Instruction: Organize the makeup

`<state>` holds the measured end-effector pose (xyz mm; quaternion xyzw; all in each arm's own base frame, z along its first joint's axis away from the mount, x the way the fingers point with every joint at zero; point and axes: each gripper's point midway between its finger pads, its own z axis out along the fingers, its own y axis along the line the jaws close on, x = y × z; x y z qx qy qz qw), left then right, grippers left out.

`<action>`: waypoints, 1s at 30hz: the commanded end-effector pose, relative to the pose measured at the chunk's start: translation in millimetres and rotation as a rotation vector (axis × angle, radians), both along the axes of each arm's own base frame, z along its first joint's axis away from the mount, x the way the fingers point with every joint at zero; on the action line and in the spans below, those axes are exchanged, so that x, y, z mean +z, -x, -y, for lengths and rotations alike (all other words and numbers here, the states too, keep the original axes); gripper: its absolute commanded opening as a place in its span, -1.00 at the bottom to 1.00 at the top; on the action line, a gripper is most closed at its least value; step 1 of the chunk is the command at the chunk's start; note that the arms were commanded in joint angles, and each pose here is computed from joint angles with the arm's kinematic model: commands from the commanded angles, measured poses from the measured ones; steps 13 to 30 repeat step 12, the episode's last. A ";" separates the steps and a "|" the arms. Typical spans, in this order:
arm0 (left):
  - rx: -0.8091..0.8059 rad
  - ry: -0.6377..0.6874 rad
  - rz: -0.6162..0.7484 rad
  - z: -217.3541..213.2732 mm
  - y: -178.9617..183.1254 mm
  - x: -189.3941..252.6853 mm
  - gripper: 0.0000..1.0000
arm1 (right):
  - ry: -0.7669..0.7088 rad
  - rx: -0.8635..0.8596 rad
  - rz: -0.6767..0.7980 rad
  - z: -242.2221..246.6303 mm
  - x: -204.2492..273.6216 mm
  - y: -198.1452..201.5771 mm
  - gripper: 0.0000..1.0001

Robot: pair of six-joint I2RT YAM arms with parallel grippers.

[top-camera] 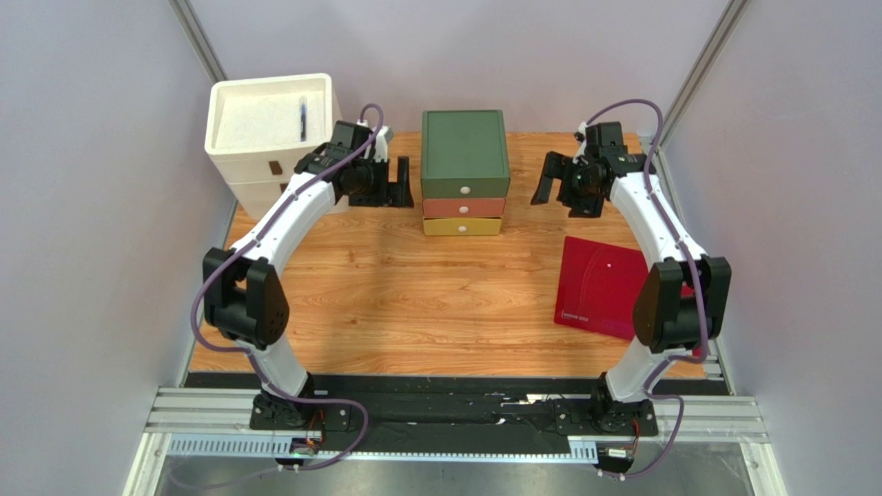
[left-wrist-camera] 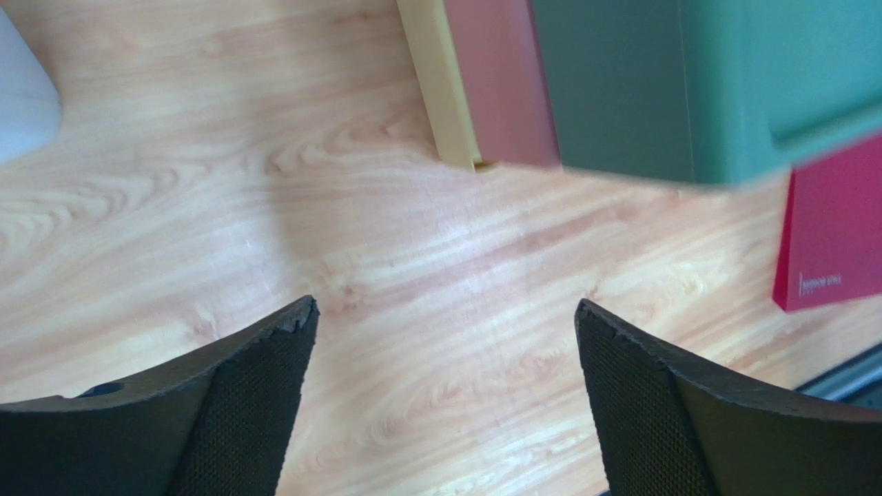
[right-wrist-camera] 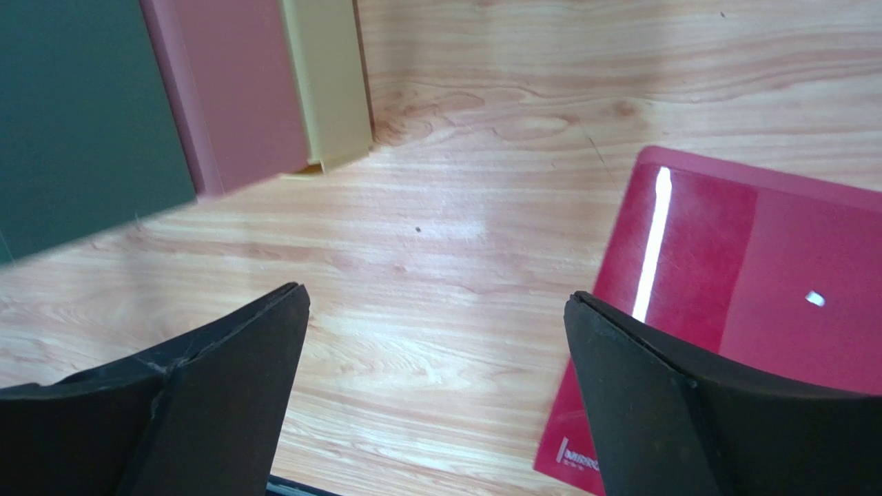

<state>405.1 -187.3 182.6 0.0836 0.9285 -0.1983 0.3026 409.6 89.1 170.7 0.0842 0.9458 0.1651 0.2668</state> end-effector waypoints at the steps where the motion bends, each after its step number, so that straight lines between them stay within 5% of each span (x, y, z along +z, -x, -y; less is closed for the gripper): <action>1: -0.050 0.045 0.128 1.0 12.4 38.8 0.99 | 0.068 0.032 0.092 15.5 20.4 16.4 1.00; 12: -0.035 0.007 0.176 -17.5 41.3 55.1 0.99 | 0.059 0.018 0.273 23.3 50.0 34.3 1.00; 30: -0.035 0.007 0.176 -17.5 41.3 55.1 0.99 | 0.059 0.018 0.273 23.3 50.0 34.3 1.00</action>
